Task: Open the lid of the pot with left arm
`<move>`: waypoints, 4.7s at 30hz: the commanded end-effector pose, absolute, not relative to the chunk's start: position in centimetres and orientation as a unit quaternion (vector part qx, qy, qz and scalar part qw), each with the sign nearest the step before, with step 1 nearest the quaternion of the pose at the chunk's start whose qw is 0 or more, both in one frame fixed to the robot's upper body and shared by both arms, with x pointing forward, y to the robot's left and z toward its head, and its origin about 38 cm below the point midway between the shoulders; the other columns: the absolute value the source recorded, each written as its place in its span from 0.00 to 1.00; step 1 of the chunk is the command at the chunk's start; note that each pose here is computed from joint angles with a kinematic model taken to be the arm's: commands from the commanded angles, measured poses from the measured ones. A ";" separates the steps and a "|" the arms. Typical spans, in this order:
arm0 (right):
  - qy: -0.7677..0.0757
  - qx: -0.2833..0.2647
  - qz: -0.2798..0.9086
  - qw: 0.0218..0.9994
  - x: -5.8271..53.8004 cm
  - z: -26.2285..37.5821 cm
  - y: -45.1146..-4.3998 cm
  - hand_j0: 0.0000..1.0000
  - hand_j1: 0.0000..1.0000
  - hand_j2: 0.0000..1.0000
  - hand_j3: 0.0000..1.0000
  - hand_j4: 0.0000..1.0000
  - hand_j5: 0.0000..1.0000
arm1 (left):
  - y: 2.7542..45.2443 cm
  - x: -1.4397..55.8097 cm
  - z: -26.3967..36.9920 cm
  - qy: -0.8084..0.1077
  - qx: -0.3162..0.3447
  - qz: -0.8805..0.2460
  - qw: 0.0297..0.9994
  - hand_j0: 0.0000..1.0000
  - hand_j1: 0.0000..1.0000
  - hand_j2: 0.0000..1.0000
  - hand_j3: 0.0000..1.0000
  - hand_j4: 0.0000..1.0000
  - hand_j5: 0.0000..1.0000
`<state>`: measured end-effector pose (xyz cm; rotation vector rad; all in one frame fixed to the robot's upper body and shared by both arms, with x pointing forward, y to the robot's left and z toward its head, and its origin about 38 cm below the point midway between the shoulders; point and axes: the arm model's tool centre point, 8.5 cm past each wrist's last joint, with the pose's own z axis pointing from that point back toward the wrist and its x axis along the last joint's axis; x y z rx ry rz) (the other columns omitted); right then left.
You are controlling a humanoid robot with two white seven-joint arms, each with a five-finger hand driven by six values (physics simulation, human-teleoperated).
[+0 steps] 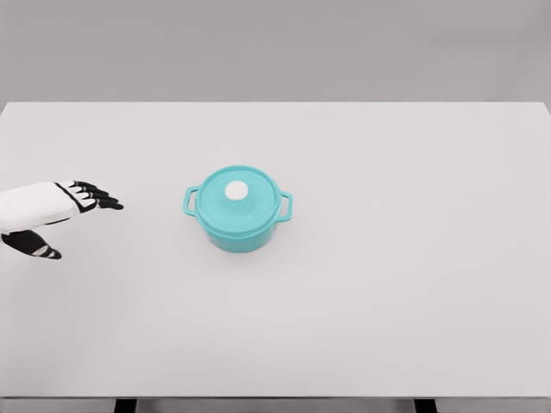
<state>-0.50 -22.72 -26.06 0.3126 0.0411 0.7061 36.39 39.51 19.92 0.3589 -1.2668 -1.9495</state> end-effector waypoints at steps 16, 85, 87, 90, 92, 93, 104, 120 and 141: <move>0.025 0.155 0.343 0.926 -1.2 -26.1 -22.7 1.00 1.00 1.00 1.00 1.00 1.00 | 34.0 36.2 25.0 -0.561 0.135 -0.764 0.290 1.00 1.00 1.00 1.00 1.00 1.00; 0.026 0.155 0.343 0.926 -1.3 -26.0 -22.8 1.00 1.00 1.00 1.00 1.00 1.00 | 15.5 44.1 24.3 -0.443 0.118 -0.873 0.169 0.80 0.80 0.80 0.80 0.80 0.80; 0.025 0.155 0.343 0.926 -1.2 -26.1 -22.7 1.00 1.00 1.00 1.00 1.00 1.00 | 15.4 44.1 24.2 -0.442 0.116 -0.874 0.168 0.74 0.74 0.74 0.74 0.74 0.74; 0.025 0.155 0.343 0.926 -1.2 -26.1 -22.7 1.00 1.00 1.00 1.00 1.00 1.00 | 15.4 44.1 24.1 -0.439 0.119 -0.875 0.166 0.73 0.73 0.73 0.73 0.73 0.73; 0.025 0.155 0.343 0.926 -1.2 -26.1 -22.7 1.00 1.00 1.00 1.00 1.00 1.00 | 15.4 44.1 24.0 -0.438 0.119 -0.875 0.165 0.73 0.73 0.73 0.73 0.73 0.73; 0.025 0.155 0.343 0.926 -1.2 -26.1 -22.7 1.00 1.00 1.00 1.00 1.00 1.00 | 15.4 44.0 23.9 -0.437 0.118 -0.876 0.165 0.73 0.73 0.73 0.73 0.73 0.73; 0.025 0.155 0.343 0.926 -1.2 -26.1 -22.7 1.00 1.00 1.00 1.00 1.00 1.00 | 15.1 44.0 23.9 -0.438 0.116 -0.876 0.163 0.63 0.63 0.63 0.63 0.63 0.63; 0.025 0.155 0.343 0.926 -1.2 -26.1 -22.7 1.00 1.00 1.00 1.00 1.00 1.00 | 15.8 44.3 24.7 -0.435 0.127 -0.877 0.159 0.45 0.45 0.45 0.45 0.45 0.45; 0.025 0.155 0.343 0.926 -1.2 -26.1 -22.7 1.00 1.00 1.00 1.00 1.00 1.00 | 24.1 45.1 26.3 -0.376 0.199 -0.882 0.203 0.44 0.44 0.44 0.44 0.44 0.44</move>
